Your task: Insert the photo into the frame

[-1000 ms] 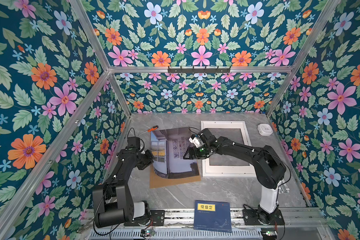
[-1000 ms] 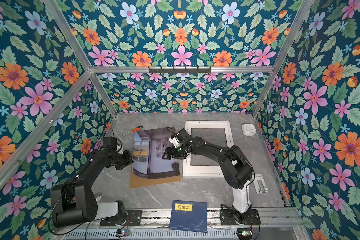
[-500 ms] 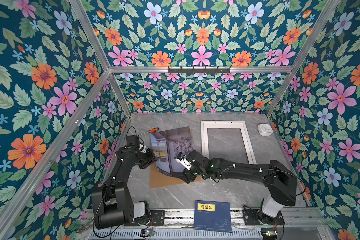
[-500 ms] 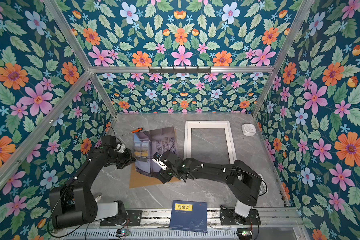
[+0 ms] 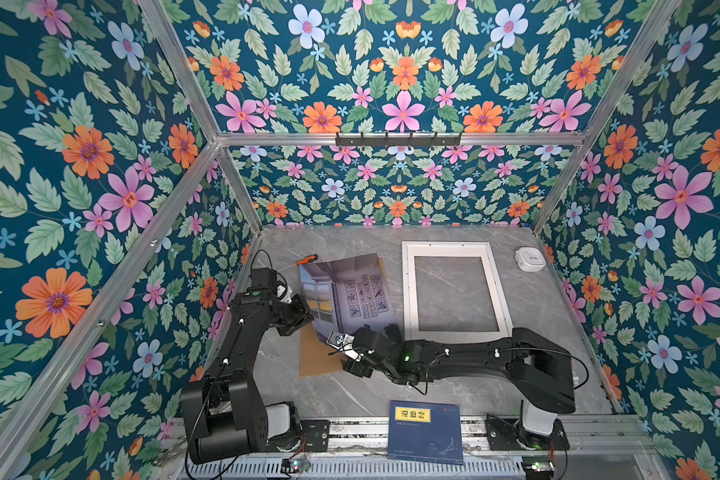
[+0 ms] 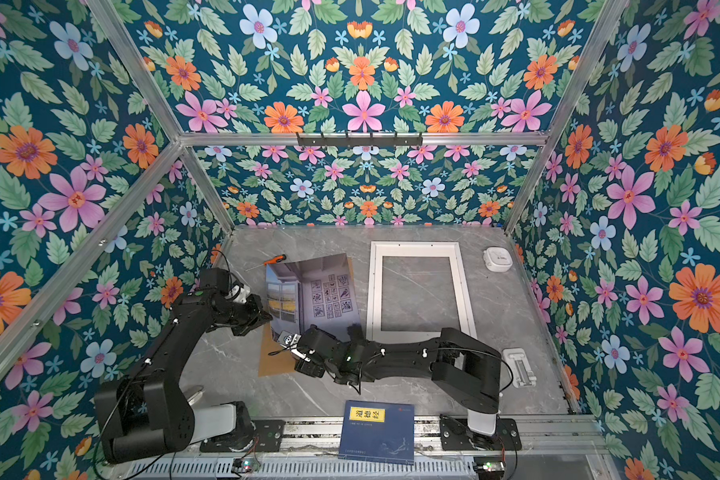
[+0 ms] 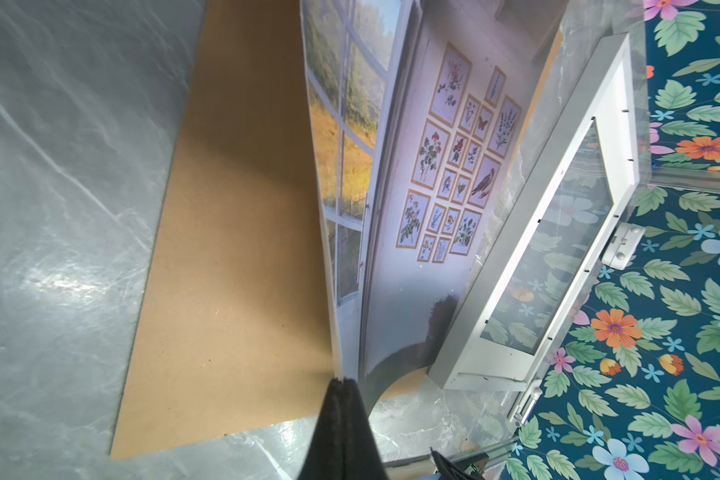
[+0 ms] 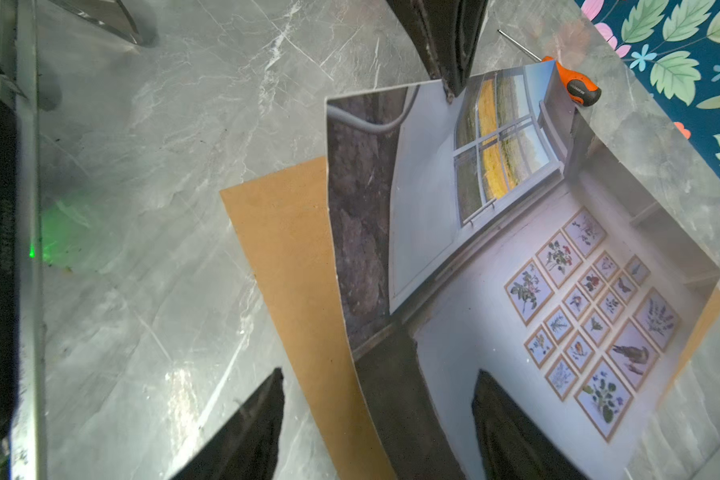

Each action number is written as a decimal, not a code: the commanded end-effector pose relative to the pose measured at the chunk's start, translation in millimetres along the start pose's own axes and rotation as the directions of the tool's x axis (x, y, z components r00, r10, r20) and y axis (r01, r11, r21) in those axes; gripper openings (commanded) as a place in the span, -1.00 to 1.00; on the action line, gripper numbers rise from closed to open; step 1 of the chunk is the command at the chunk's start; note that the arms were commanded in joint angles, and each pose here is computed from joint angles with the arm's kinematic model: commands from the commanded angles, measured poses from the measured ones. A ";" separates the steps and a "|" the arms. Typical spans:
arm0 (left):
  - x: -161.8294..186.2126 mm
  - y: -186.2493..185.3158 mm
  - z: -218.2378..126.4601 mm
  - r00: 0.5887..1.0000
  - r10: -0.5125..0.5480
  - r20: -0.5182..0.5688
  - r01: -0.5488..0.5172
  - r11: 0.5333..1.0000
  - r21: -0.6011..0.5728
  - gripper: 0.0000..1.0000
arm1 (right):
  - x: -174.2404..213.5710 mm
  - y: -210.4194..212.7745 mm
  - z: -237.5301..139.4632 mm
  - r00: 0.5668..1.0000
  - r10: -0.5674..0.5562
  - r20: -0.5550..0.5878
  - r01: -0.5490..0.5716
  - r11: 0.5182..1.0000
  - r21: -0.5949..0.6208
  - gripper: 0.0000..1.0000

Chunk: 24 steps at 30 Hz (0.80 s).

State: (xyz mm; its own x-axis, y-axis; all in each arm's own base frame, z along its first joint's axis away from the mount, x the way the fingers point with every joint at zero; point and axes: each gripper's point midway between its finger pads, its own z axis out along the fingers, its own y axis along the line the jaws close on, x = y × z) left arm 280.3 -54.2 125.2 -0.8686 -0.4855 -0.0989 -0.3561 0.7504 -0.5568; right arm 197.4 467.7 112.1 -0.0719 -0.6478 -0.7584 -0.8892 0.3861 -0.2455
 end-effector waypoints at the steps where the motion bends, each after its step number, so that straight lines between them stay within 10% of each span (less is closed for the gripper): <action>1: 4.6 -2.5 -2.3 1.000 0.002 -0.016 -0.001 1.000 0.013 -1.00 | -18.0 -2.4 5.0 0.998 -0.020 0.060 0.017 0.998 0.053 0.39; 24: 3.4 -9.5 -6.2 1.000 0.009 -0.009 -0.009 0.999 0.038 -1.00 | 7.8 -24.7 37.0 1.000 -0.010 0.012 0.005 0.946 0.323 -0.65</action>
State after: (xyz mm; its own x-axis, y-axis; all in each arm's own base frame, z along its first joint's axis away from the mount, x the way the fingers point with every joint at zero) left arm 280.1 -59.0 131.8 -0.8723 -0.4794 -0.0962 -0.3411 0.7376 -0.5828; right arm 230.6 478.4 82.6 -0.0561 -0.6653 -0.7445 -0.7278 0.5377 -0.4256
